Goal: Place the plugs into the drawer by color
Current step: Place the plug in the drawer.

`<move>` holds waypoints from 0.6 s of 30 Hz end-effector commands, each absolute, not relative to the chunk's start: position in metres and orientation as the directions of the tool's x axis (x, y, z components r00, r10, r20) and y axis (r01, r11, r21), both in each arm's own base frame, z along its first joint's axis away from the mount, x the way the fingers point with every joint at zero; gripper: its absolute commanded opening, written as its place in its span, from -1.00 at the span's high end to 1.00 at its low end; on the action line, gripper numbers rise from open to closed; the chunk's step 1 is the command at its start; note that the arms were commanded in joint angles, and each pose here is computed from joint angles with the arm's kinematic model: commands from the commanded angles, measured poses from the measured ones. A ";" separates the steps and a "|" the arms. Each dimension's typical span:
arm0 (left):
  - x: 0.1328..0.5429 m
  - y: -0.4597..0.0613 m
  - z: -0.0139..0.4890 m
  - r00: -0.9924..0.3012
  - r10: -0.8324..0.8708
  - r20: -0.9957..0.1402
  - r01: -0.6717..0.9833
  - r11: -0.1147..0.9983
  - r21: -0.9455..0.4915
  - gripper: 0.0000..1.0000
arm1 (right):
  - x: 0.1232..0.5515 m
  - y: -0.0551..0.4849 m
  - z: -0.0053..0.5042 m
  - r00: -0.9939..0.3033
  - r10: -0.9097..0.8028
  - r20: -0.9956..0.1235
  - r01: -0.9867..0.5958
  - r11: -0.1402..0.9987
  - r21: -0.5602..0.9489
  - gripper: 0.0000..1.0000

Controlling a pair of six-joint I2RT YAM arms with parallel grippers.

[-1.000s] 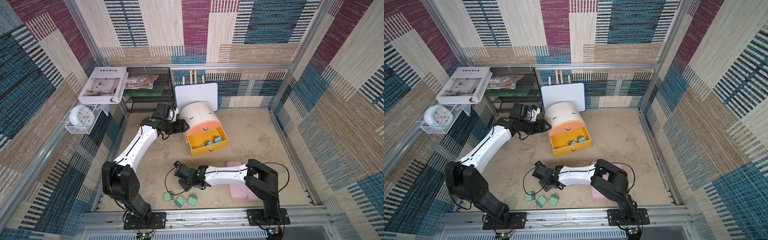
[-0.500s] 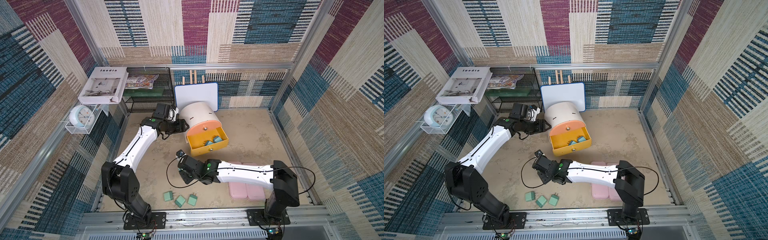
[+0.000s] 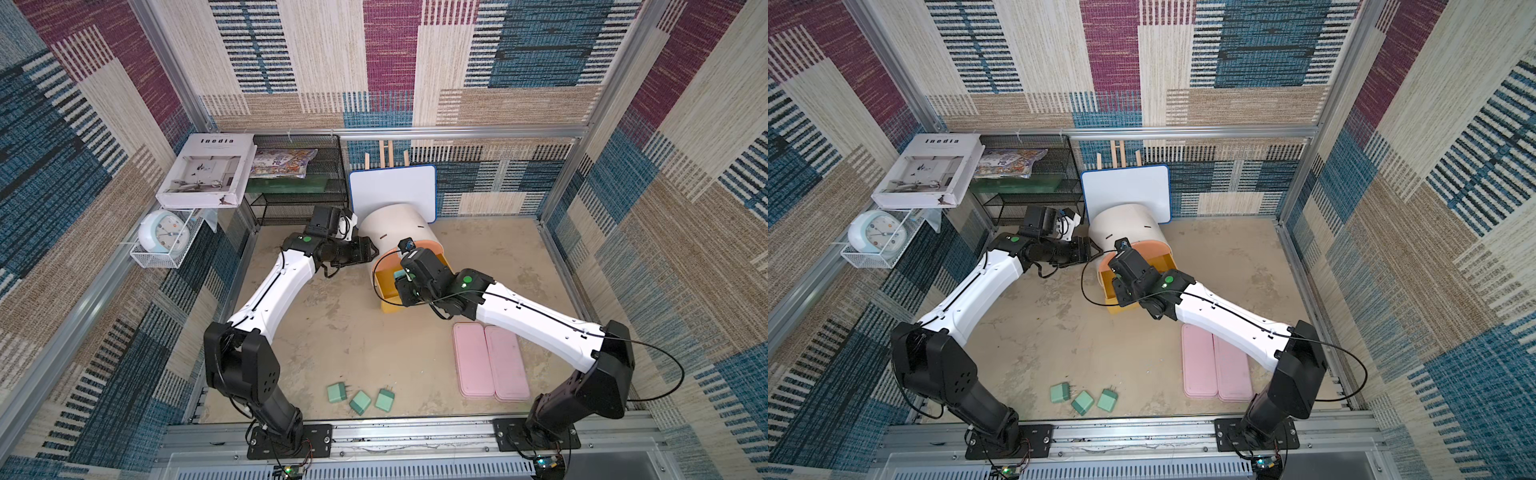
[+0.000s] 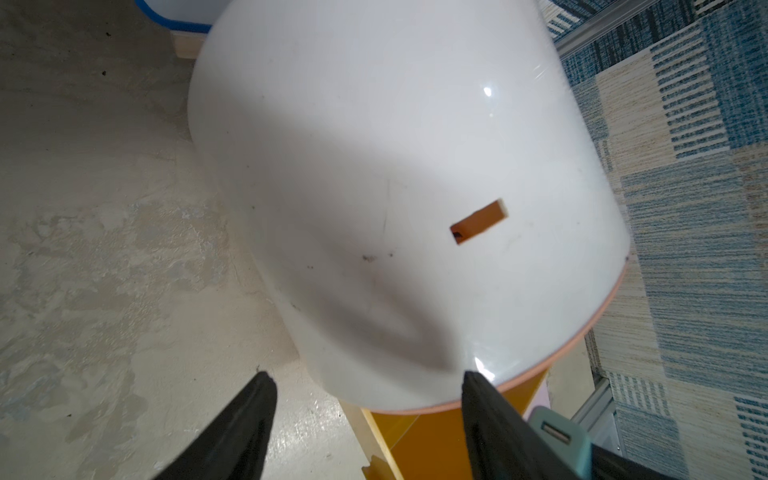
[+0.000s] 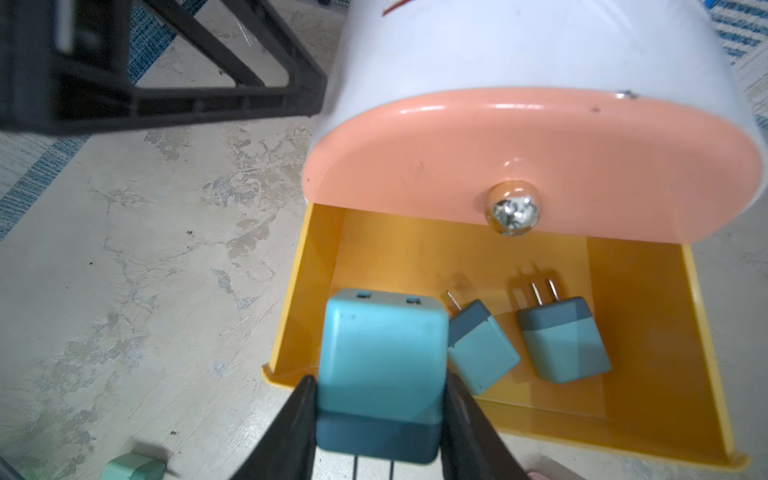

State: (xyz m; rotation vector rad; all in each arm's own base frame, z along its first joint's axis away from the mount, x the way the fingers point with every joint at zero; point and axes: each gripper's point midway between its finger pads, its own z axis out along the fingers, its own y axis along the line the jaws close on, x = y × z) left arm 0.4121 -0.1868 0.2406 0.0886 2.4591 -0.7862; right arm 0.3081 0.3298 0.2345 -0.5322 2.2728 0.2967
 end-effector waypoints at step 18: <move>0.411 -0.186 0.239 -0.848 -0.094 -0.522 0.222 0.830 -0.511 -0.49 | 0.332 0.360 0.203 -0.661 -0.316 -0.681 -0.524 0.843 0.117 0.15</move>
